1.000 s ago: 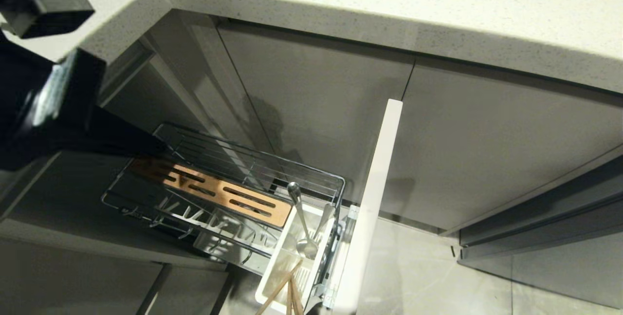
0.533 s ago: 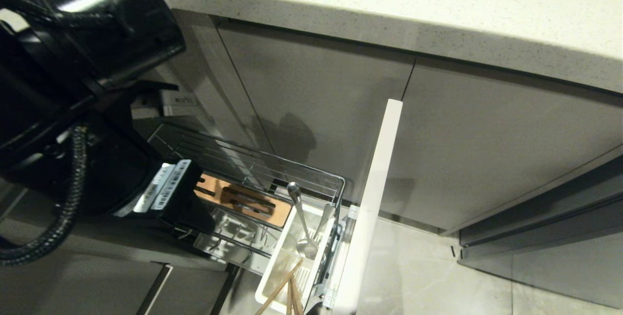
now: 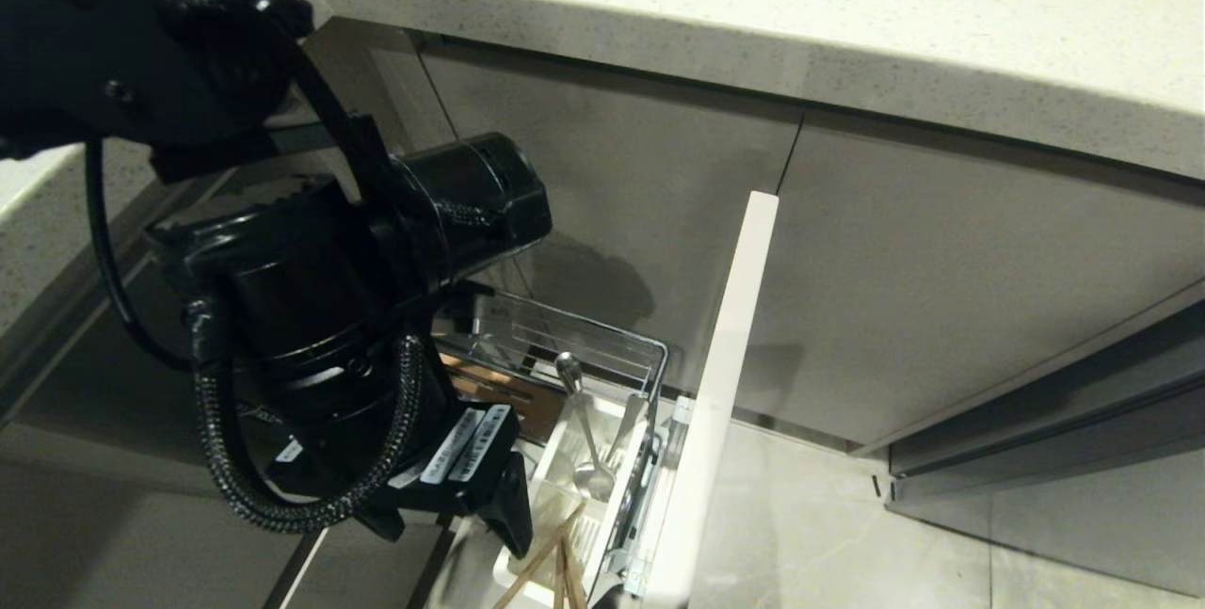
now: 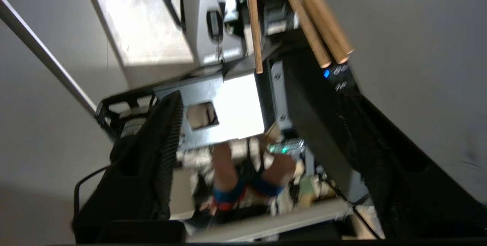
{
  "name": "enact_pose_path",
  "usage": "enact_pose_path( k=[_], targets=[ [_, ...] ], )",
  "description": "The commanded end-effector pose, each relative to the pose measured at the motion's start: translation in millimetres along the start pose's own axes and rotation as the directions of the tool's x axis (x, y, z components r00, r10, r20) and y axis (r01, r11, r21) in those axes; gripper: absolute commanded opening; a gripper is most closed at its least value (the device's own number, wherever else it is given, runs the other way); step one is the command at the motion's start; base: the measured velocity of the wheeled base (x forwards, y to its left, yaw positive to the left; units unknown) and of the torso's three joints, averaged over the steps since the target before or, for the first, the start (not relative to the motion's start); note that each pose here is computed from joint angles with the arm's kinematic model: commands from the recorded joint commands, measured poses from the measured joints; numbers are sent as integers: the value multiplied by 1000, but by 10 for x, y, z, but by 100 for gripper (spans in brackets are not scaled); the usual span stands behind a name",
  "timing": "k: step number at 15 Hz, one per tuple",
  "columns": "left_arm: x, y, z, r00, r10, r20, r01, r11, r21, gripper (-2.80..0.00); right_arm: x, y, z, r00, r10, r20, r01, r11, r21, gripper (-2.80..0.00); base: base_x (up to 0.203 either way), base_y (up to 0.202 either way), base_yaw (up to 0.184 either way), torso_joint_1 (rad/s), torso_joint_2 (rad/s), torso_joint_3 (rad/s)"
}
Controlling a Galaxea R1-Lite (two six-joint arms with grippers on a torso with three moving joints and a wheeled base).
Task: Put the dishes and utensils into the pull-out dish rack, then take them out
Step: Take the chopsticks out of the cupboard
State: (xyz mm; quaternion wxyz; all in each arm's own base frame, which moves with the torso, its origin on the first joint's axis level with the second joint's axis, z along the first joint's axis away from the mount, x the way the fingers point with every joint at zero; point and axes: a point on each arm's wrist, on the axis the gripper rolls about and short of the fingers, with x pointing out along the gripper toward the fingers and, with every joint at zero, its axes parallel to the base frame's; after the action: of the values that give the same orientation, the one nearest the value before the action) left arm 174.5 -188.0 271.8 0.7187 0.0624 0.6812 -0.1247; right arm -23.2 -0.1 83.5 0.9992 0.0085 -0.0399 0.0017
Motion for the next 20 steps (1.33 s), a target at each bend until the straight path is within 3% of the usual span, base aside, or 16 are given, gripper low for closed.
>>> enact_pose_path(
  k=[1, 6, 9, 13, 16, 20],
  targets=[
    [197, -19, 42, 994, 9, -113, -8, 1000, 7, 0, 16, -1, -73, 1000, 0, -26, 0, 1000, 0, -280, 0, 0, 0, 0, 0, 0],
    [441, 99, 79, 967, 11, -255, -10, 1000, 8, 0, 16, -1, -74, 1000, 0, -27, 0, 1000, 0, -280, 0, 0, 0, 0, 0, 0],
    [647, 221, 116, 934, 32, -356, -29, 999, 12, 0, 16, -1, -73, 1000, 0, -26, 0, 1000, 0, -280, 0, 0, 0, 0, 0, 0],
    [953, 270, 217, 880, 42, -474, -61, 998, -25, 0, 16, -1, -75, 1000, 0, -27, 0, 1000, 0, -280, 0, 0, 0, 0, 0, 0],
    [1081, 315, 290, 860, 34, -509, -72, 996, -55, 0, 16, -1, -73, 1000, 0, -26, 0, 1000, 0, -280, 0, 0, 0, 0, 0, 0],
    [1195, 345, 380, 866, 24, -499, -74, 994, -82, 0, 16, -1, -73, 1000, 0, -26, 0, 1000, 0, -280, 0, 0, 0, 0, 0, 0]
  ],
)
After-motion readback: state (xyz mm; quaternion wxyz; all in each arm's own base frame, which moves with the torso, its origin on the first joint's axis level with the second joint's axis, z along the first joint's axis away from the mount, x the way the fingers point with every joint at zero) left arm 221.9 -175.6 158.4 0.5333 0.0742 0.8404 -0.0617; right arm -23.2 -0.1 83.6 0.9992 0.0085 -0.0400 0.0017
